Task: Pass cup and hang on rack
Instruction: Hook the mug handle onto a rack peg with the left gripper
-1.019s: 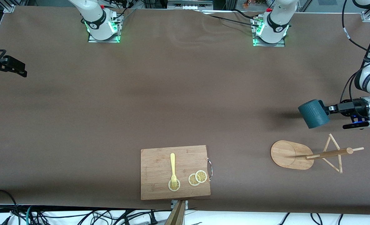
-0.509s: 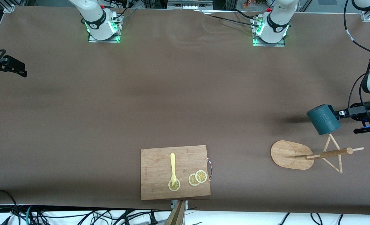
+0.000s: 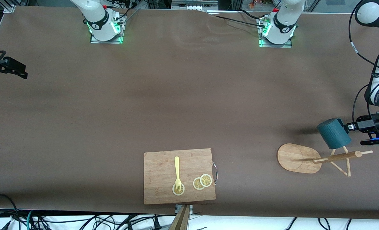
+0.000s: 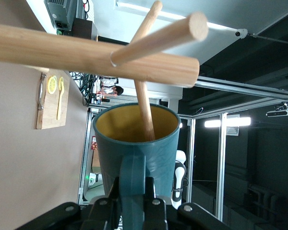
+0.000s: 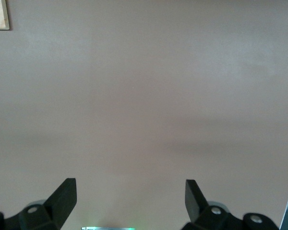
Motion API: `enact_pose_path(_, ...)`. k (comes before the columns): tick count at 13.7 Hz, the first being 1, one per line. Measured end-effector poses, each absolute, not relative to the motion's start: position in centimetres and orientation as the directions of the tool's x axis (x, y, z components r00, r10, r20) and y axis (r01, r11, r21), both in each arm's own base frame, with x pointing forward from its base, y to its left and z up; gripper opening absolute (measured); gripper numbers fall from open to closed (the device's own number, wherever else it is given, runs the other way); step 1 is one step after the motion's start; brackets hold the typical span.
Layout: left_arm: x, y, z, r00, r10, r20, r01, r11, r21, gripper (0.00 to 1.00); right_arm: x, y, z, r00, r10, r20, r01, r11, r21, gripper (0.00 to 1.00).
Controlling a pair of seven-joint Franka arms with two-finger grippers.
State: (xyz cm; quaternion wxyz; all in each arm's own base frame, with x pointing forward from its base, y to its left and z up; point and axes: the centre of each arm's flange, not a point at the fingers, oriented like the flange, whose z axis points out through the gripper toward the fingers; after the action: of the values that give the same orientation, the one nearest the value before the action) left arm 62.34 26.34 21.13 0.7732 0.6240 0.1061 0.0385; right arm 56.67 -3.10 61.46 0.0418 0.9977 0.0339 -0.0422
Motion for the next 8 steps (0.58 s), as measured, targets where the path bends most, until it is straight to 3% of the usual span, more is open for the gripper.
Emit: enact_pose_path(8,63.1,27.5,19.0,0.964,0.228,-0.135,0.071,0.269,0.961,0.21,56.7,-3.1,61.5,0.994,0.064,-0.087,0.071,-0.994,0.081,1.00)
